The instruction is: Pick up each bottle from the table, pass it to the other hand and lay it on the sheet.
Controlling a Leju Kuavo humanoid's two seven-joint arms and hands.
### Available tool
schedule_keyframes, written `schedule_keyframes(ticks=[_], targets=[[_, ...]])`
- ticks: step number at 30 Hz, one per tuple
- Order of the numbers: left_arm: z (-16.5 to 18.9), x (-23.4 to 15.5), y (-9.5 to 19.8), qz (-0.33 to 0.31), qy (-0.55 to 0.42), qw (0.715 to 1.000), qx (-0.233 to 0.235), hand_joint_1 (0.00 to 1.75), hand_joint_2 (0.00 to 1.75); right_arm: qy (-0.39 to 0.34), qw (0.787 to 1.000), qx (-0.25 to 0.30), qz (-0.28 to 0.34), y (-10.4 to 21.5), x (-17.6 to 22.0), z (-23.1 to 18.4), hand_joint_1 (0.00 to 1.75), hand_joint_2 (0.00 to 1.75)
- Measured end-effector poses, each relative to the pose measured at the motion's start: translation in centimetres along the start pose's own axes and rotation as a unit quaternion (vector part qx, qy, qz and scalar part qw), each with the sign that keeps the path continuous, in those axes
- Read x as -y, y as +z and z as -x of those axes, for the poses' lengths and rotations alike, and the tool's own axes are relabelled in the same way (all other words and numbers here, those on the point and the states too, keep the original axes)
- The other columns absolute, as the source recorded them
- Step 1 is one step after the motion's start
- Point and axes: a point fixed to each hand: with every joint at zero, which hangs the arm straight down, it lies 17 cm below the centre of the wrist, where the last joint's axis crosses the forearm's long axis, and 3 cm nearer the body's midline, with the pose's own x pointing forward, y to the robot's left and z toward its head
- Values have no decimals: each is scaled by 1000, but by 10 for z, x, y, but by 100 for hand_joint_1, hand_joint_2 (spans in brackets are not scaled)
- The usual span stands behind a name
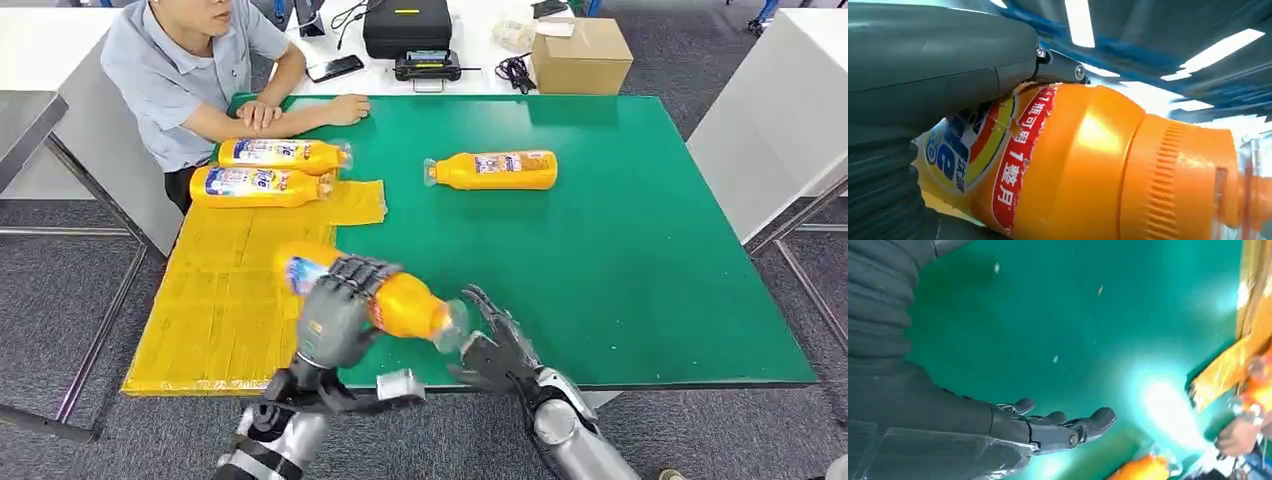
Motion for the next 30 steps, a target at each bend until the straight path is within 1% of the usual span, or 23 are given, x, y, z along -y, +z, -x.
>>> schedule_keyframes(ticks=[2, 6, 8, 11, 15, 17, 20, 24, 28, 29, 30], targets=[[30, -1, 3, 8, -63, 997, -44, 175, 175, -4, 1000, 1, 7, 0, 3, 0, 0, 175], [62, -2, 6, 14, -117, 990, -82, 175, 175, -13, 1000, 1, 1, 2, -5, -1, 0, 175], [79, 4, 6, 25, -134, 986, -99, 175, 175, -18, 1000, 2, 2, 2, -7, -1, 0, 175], [99, 23, 6, 61, -154, 980, -114, 175, 175, -26, 1000, 2, 0, 1, -8, -2, 0, 175], [119, 39, 8, 93, -172, 973, -122, 175, 175, -34, 999, 1, -1, -1, -10, -2, 0, 175], [130, 51, 12, 122, -181, 967, -131, 175, 175, -37, 999, 2, -3, -3, -11, -3, 0, 175], [143, 69, 16, 161, -169, 962, -142, 175, 175, -41, 999, 2, -5, -6, -12, -4, 0, 175], [152, 90, 26, 208, -154, 955, -146, 175, 175, -45, 999, 1, -4, -10, -10, -4, 0, 175], [157, 98, 32, 225, -156, 950, -148, 175, 175, -46, 999, -2, -4, -11, -9, -3, 0, 175], [157, 99, 33, 228, -157, 950, -148, 169, 175, -46, 999, -2, -4, -11, -9, -2, 0, 175], [158, 100, 33, 229, -156, 949, -148, 140, 175, -46, 999, -3, -4, -11, -10, -2, 0, 175]])
